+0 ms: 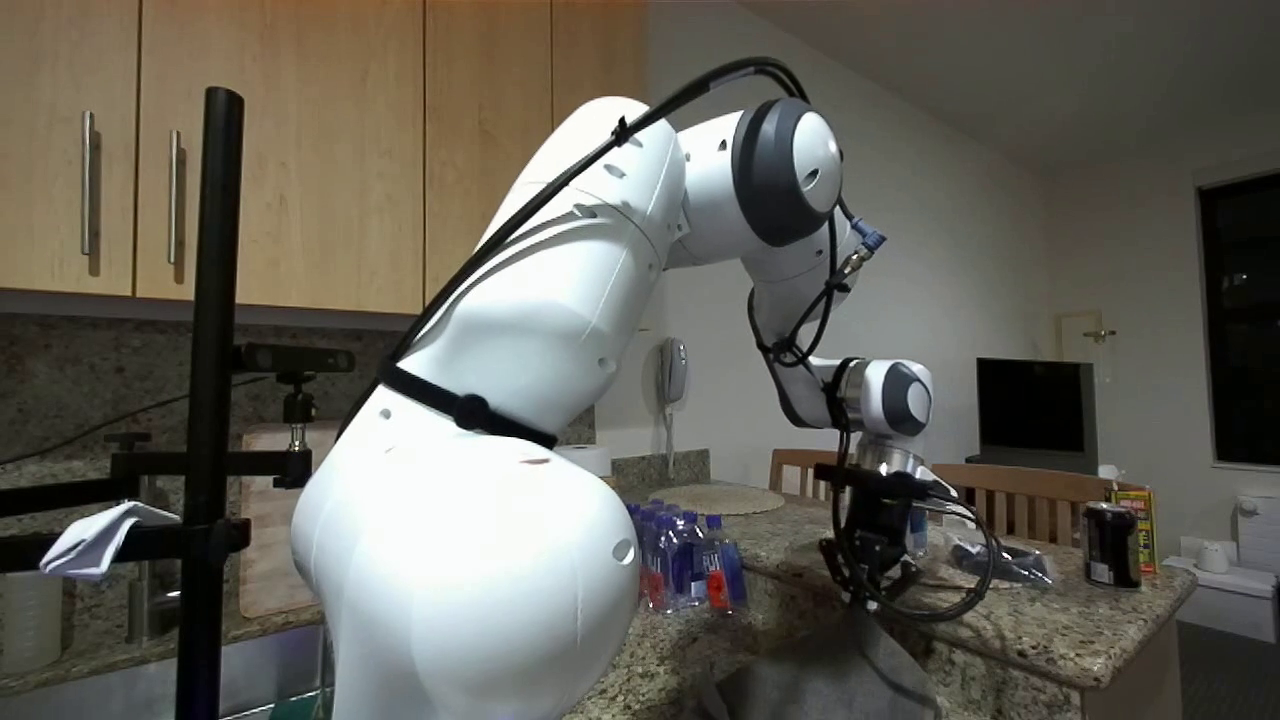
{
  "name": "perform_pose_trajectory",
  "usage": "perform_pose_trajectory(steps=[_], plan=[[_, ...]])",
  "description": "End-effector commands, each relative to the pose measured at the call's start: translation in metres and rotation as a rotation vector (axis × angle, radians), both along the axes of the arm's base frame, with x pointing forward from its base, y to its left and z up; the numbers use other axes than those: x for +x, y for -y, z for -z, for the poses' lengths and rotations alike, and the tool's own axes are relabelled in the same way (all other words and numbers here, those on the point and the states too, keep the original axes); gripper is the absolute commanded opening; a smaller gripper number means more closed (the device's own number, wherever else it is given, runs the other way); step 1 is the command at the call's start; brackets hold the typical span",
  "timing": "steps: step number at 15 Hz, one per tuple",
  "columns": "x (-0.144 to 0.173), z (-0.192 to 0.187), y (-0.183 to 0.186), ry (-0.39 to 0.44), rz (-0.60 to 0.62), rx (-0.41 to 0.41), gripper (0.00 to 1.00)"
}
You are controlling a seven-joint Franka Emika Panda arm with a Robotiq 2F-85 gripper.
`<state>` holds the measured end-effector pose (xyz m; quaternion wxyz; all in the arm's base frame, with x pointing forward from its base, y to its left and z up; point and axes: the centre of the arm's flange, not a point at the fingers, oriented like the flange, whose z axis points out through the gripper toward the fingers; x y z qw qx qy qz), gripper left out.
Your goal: Move the grey towel to the left.
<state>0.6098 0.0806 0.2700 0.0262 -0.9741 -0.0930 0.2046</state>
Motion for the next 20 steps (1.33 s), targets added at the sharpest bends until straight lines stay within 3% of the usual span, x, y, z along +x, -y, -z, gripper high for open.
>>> perform_pose_trajectory(steps=[1,6,11,14,20], plan=[[-0.016,-0.027,-0.035,0.056,0.009,-0.013,0.09],[-0.045,-0.044,-0.100,0.103,0.007,-0.068,0.09],[-0.079,-0.042,-0.166,0.139,0.117,-0.144,0.09],[-0.099,-0.036,-0.192,0.155,0.173,-0.169,0.09],[-0.107,-0.035,-0.221,0.164,0.225,-0.187,0.09]])
